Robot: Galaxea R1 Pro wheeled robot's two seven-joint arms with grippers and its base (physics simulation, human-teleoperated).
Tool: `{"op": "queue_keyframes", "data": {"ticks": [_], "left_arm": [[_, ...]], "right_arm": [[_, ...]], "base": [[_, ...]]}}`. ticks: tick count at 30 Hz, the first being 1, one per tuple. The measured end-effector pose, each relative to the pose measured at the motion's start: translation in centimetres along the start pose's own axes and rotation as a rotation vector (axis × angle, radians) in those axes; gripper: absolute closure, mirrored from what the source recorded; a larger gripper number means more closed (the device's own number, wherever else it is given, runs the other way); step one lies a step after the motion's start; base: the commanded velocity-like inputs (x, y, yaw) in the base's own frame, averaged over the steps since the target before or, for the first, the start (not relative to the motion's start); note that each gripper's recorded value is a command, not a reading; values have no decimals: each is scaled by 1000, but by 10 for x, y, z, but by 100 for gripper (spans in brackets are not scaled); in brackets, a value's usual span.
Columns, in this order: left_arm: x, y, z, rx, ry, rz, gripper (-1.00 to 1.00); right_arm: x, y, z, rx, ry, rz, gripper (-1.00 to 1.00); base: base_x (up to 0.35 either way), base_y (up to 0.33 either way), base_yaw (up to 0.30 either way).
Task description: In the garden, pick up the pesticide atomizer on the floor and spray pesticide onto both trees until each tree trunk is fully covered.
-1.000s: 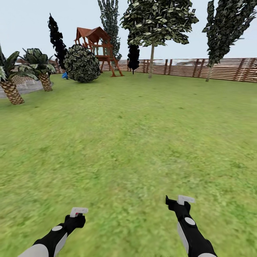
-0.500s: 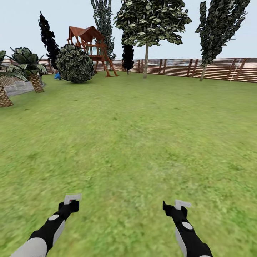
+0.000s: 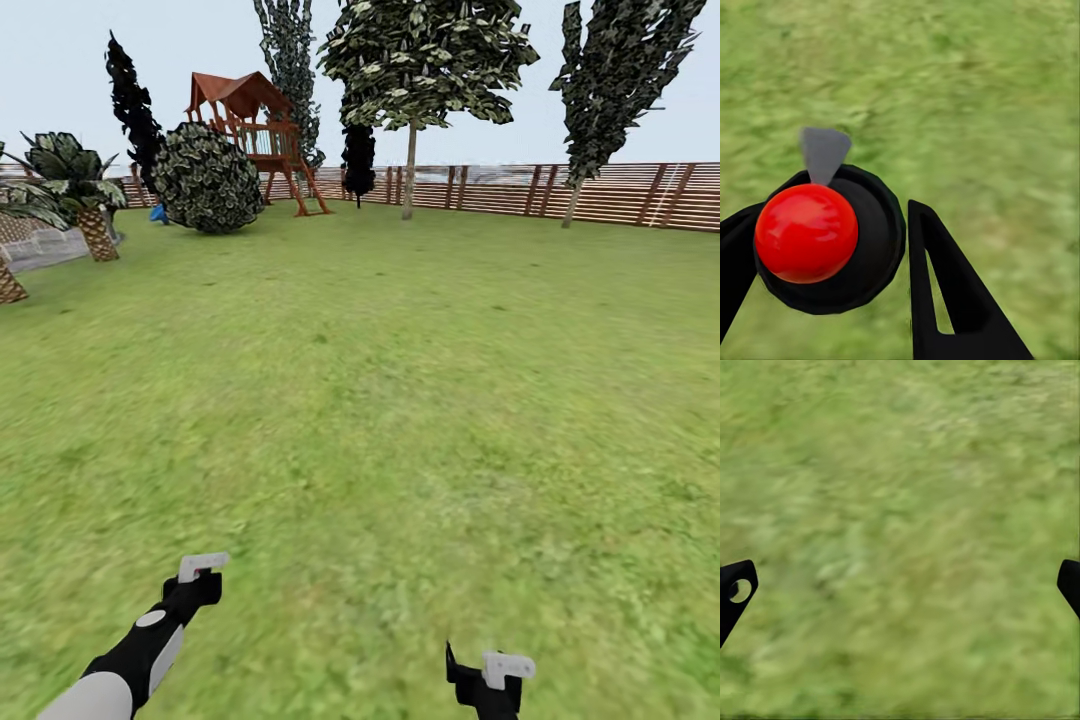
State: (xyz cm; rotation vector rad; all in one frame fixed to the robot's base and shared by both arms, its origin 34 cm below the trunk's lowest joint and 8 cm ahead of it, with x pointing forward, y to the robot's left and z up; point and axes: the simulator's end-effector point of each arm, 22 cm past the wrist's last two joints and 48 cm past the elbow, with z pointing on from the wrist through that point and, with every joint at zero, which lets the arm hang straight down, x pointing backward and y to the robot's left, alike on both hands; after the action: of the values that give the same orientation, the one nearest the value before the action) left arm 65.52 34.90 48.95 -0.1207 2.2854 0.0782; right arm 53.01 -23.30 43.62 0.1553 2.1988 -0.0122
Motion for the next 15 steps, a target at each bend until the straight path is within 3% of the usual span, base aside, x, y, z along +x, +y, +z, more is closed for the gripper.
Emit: {"op": "queue_keyframes", "data": {"ticks": [10, 12, 15], "left_arm": [[17, 1, -3, 1, 26, 3, 100], [17, 1, -3, 1, 26, 3, 100], [17, 1, -3, 2, 26, 2, 100]], "right_arm": [[18, -2, -7, 1, 42, 1, -100], [20, -17, -9, 38, 43, -5, -100], [24, -44, -13, 151, 48, -11, -100]], "base": [[340, -68, 0], [340, -73, 0], [340, -73, 0]]}}
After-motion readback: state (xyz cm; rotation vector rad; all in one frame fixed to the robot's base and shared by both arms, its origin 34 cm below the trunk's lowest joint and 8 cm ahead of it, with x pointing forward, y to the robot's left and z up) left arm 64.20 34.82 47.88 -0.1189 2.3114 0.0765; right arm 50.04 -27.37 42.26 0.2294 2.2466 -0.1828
